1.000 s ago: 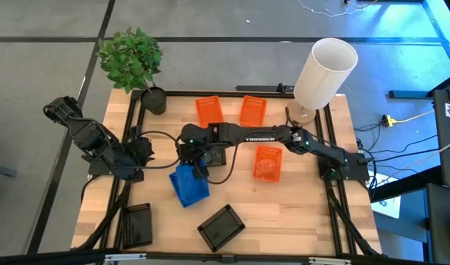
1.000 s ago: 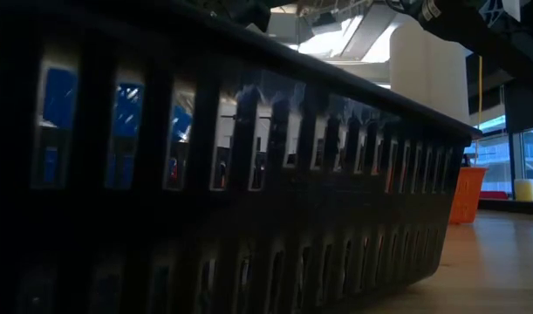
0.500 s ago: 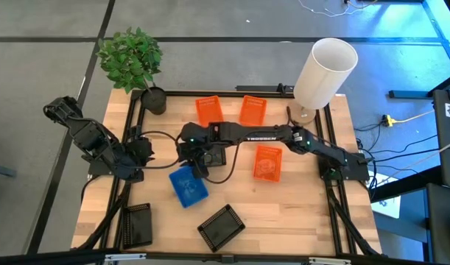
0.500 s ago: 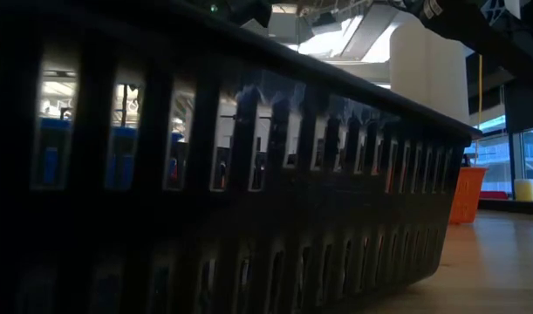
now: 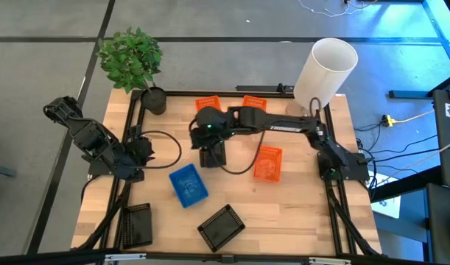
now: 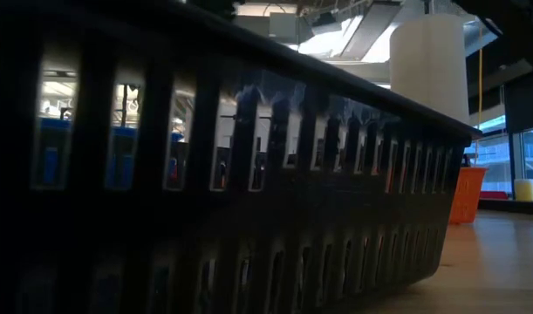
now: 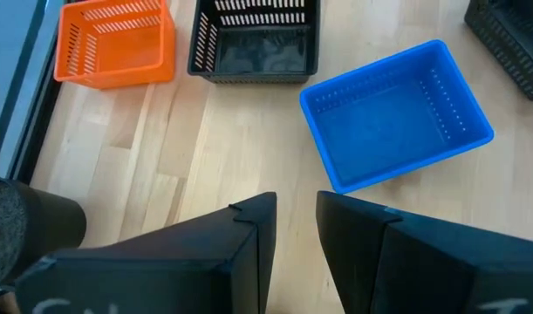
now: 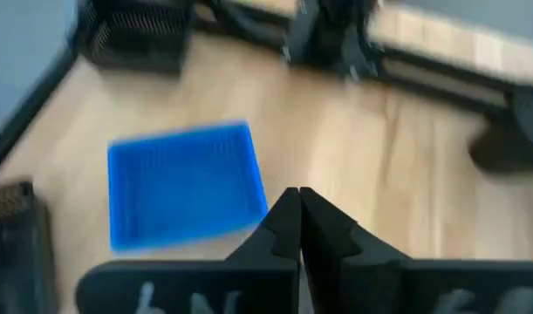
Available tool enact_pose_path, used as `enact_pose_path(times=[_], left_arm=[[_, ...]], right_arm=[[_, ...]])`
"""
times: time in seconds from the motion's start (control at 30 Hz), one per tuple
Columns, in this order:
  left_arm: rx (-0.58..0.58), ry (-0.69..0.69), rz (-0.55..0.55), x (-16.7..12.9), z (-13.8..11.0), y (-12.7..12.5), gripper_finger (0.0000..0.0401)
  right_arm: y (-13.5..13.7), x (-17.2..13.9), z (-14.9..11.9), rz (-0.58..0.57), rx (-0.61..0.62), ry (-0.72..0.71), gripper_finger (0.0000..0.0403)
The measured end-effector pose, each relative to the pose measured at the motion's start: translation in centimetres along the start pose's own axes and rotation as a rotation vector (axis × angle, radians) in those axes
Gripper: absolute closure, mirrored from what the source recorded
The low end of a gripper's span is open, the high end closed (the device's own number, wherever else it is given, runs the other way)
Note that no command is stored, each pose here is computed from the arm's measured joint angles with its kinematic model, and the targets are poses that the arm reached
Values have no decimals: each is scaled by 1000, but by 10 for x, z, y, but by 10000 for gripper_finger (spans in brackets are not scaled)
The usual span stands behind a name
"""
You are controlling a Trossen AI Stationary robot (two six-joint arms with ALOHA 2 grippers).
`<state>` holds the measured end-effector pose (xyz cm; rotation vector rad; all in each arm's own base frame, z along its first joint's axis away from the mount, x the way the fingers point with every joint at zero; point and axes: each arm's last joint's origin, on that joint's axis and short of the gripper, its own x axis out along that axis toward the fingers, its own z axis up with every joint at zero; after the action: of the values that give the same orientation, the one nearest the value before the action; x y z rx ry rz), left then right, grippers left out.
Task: Stack baskets by color
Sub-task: Stack the bottom blue bin on top of the top blue bin
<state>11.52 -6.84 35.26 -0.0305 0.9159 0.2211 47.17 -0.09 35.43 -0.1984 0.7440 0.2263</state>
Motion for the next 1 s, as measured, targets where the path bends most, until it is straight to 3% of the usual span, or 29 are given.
enact_pose_path(times=[0.2,0.4,0.7,1.0], left_arm=[[-23,-14,15,0,0,0,325],[-24,-16,18,0,1,0,325],[-23,-14,16,0,1,0,325],[-23,-12,14,0,0,0,325]], right_arm=[[10,-37,-20,23,56,253,402],[20,-34,-46,106,158,498,402],[33,36,-85,386,161,419,403],[44,88,-127,496,121,264,403]])
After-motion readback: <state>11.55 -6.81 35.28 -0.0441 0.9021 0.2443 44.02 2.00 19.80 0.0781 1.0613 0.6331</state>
